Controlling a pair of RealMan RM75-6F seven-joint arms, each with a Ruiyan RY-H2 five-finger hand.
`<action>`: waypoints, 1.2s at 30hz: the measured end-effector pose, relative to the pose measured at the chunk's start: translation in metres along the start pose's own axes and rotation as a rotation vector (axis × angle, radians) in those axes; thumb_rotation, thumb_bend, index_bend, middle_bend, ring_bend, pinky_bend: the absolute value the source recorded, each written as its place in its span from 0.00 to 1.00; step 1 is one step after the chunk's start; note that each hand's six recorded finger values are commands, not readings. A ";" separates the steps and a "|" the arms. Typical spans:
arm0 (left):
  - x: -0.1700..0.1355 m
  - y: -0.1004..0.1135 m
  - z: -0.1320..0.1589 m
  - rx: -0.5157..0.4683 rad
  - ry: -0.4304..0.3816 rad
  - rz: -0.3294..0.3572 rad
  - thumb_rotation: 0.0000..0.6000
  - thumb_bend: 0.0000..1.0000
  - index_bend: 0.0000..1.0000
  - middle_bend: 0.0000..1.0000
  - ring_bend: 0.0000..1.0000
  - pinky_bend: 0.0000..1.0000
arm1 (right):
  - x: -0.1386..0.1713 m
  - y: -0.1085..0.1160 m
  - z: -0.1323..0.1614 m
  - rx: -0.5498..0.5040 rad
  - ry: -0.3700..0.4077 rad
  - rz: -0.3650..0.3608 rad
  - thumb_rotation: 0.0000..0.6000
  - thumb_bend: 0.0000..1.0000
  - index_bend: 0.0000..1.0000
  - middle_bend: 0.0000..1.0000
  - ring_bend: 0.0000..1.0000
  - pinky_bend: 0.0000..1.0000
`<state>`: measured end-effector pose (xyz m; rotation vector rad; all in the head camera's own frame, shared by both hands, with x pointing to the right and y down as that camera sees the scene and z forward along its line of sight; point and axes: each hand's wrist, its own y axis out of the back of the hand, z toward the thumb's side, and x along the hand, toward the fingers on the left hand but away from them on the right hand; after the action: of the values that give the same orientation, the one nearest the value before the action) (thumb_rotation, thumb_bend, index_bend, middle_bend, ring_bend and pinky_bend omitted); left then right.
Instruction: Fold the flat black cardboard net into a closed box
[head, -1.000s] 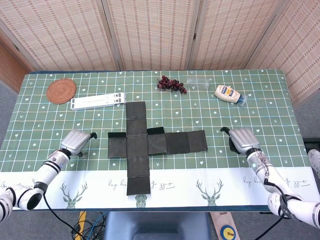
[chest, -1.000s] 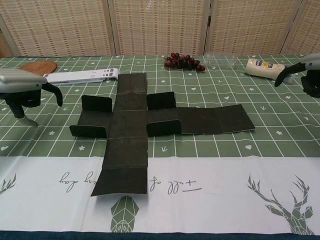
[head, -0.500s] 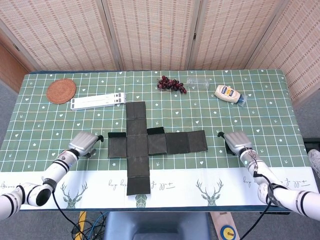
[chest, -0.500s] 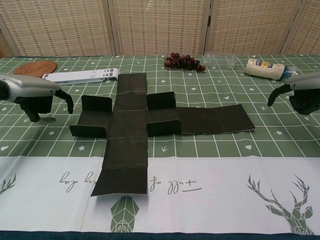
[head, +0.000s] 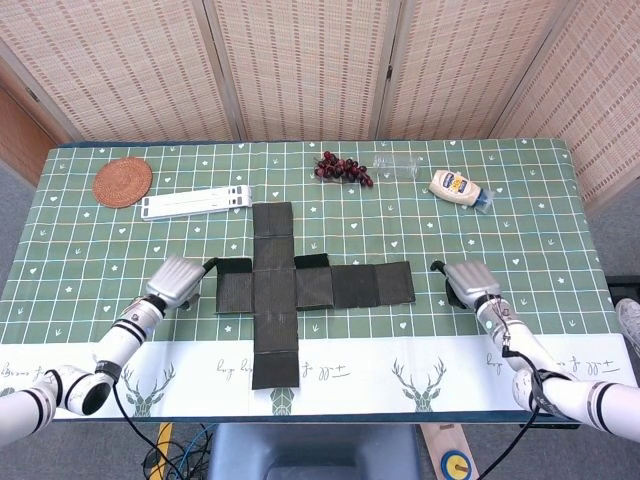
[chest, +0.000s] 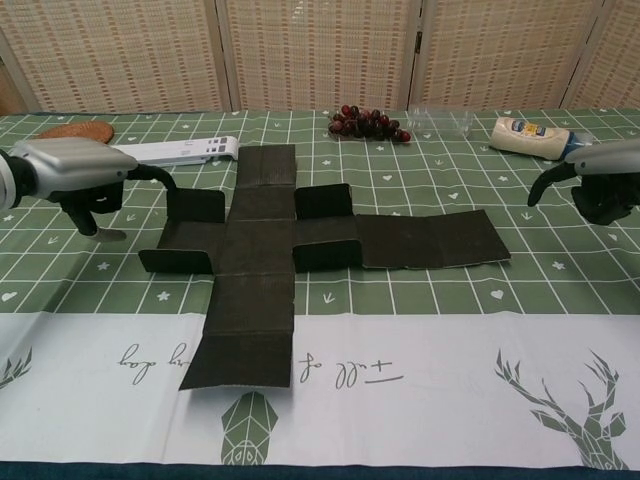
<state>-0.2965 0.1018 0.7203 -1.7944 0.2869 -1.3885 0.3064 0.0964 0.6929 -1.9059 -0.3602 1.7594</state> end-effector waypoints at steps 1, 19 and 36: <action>0.001 0.000 0.000 0.012 -0.004 0.022 1.00 0.27 0.07 0.94 0.93 1.00 | 0.001 -0.001 0.000 -0.002 -0.002 0.004 1.00 1.00 0.16 0.90 1.00 0.99; 0.013 -0.021 0.005 0.127 -0.050 0.156 1.00 0.26 0.00 0.90 0.92 1.00 | 0.007 0.013 -0.011 -0.032 -0.053 -0.005 1.00 1.00 0.14 0.89 1.00 0.99; 0.024 -0.025 0.021 0.080 -0.056 0.192 1.00 0.25 0.00 0.90 0.92 1.00 | 0.008 0.002 -0.015 -0.029 -0.072 0.039 1.00 1.00 0.14 0.90 1.00 0.99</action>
<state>-0.2764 0.1129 0.7542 -1.6900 0.3594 -1.1968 0.3214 0.0959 0.6852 -1.8848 -0.3799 1.8617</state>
